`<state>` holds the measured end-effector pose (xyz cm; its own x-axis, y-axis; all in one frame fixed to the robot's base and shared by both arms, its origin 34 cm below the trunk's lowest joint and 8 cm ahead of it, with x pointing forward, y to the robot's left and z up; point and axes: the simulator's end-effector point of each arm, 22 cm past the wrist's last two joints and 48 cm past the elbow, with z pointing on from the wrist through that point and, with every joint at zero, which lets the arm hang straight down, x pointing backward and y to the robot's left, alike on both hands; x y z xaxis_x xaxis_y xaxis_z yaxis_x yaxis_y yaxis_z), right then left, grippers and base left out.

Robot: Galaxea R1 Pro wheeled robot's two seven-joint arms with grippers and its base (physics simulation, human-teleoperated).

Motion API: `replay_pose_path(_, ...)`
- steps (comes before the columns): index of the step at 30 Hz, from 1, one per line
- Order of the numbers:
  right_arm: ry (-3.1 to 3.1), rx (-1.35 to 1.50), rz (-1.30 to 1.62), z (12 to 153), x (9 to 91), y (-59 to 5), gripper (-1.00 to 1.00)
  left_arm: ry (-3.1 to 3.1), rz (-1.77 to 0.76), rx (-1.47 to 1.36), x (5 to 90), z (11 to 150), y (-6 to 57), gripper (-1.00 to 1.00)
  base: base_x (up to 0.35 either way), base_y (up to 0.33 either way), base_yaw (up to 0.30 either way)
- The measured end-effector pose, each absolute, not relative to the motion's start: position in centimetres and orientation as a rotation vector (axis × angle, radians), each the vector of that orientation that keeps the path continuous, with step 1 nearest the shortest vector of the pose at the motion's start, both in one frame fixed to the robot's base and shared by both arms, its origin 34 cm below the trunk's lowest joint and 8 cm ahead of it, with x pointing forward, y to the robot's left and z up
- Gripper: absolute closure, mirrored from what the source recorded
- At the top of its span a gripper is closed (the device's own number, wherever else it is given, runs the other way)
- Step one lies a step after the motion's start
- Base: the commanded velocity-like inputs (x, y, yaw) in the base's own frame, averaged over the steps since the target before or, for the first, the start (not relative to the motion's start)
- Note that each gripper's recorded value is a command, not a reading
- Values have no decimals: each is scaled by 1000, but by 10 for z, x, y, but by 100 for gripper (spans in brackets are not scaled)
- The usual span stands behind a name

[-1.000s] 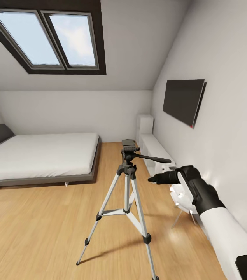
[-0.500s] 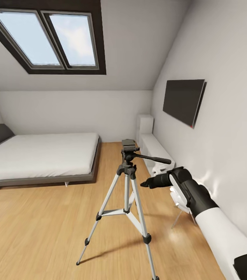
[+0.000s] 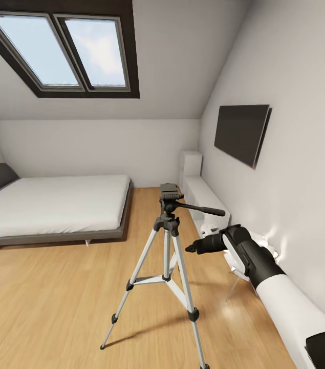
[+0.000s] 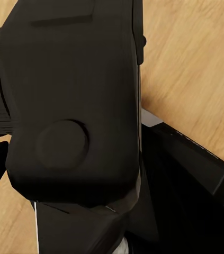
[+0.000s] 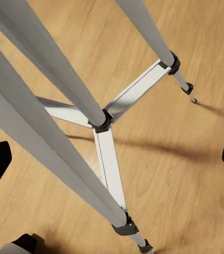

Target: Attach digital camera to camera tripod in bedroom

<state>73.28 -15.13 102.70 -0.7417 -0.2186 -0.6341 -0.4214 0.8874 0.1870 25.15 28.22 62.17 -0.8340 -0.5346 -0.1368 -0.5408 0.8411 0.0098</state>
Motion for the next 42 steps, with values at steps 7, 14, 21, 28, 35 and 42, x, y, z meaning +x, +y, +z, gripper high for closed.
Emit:
replay_pose_path(7,2404,-501,533,1029,725,-137,-100,2890,72,-848,251,622,282,100,0,0,0)
replay_pose_path(14,2397,-524,561,1023,723,-133,-100,2890,72,-849,251,622,282,100,0,0,0)
replay_pose_path(21,2392,-530,562,1022,723,-132,-100,2890,72,-849,251,622,282,100,0,0,0)
replay_pose_path(28,2340,-546,553,1025,730,-130,-100,2889,72,-850,251,622,282,100,0,0,0)
replay_pose_path(35,2270,-564,557,1007,737,-131,-100,2889,73,-850,251,622,283,100,0,0,0)
replay_pose_path(42,2203,-586,571,1004,741,-125,-100,2889,74,-850,251,622,283,100,0,0,0)
